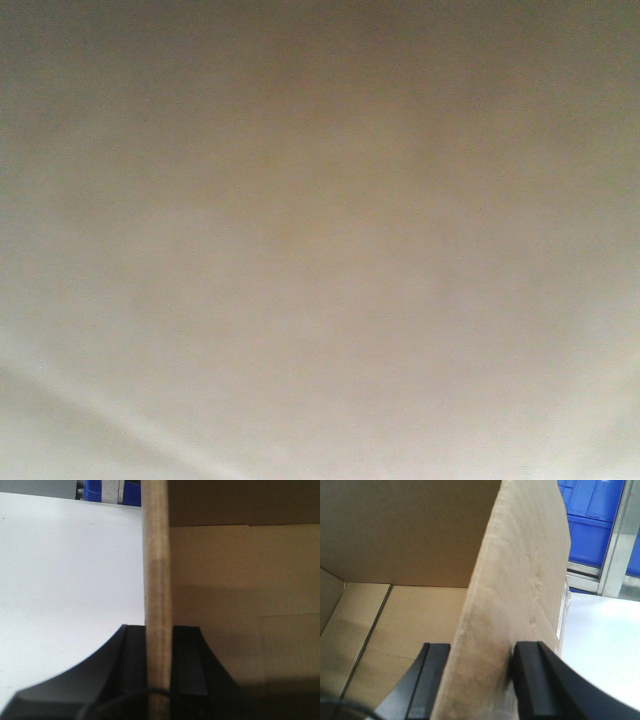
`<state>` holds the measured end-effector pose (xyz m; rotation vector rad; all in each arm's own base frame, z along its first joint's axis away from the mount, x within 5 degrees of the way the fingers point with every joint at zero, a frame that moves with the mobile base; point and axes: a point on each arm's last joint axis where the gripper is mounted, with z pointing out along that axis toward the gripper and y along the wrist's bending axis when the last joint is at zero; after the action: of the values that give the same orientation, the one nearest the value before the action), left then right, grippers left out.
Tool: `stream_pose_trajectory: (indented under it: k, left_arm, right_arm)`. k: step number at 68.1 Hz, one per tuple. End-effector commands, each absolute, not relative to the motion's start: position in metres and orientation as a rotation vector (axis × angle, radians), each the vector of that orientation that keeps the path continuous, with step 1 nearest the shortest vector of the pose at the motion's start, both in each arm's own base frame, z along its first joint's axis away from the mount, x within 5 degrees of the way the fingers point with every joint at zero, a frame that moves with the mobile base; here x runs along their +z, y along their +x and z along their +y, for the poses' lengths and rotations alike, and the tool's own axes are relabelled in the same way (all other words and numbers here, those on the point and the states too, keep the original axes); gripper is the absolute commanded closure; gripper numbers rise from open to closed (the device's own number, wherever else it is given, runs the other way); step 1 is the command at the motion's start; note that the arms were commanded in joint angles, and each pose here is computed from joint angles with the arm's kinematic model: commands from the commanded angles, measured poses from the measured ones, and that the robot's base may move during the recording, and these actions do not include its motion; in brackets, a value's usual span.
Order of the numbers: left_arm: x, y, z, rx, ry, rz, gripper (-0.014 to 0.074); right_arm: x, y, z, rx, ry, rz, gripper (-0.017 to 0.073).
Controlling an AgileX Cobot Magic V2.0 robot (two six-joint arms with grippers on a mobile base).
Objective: Grab box from left shelf to table start
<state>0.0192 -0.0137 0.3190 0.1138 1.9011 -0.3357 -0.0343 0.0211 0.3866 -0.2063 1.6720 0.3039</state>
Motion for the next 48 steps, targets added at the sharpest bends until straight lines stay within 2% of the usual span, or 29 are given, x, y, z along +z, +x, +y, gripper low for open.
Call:
stream_pose_trajectory:
  k: [1,11,22,34,48]
  left_arm:
    - [0.324,0.022,-0.012,-0.295,0.136,1.873,0.0693]
    - [0.334,0.021,-0.012,-0.301,0.131,1.825,0.0693]
    - [0.373,0.026,-0.014,-0.297,0.142,1.857,0.0693]
    - [0.418,0.063,-0.022,-0.318,0.11,2.022,0.0693]
    - [0.437,0.119,-0.032,-0.304,0.106,2.091,0.0693]
  right_arm:
    - [0.396,-0.037,0.02,0.285,-0.213,1.63,0.0501]
    - [0.397,-0.031,0.019,0.275,-0.209,1.653,0.0499]
    - [0.402,0.005,0.022,0.298,-0.192,1.793,0.0499]
    - [0.418,0.059,0.026,0.311,-0.196,1.982,0.0499]
    - [0.422,0.12,0.031,0.319,-0.194,2.158,0.0499]
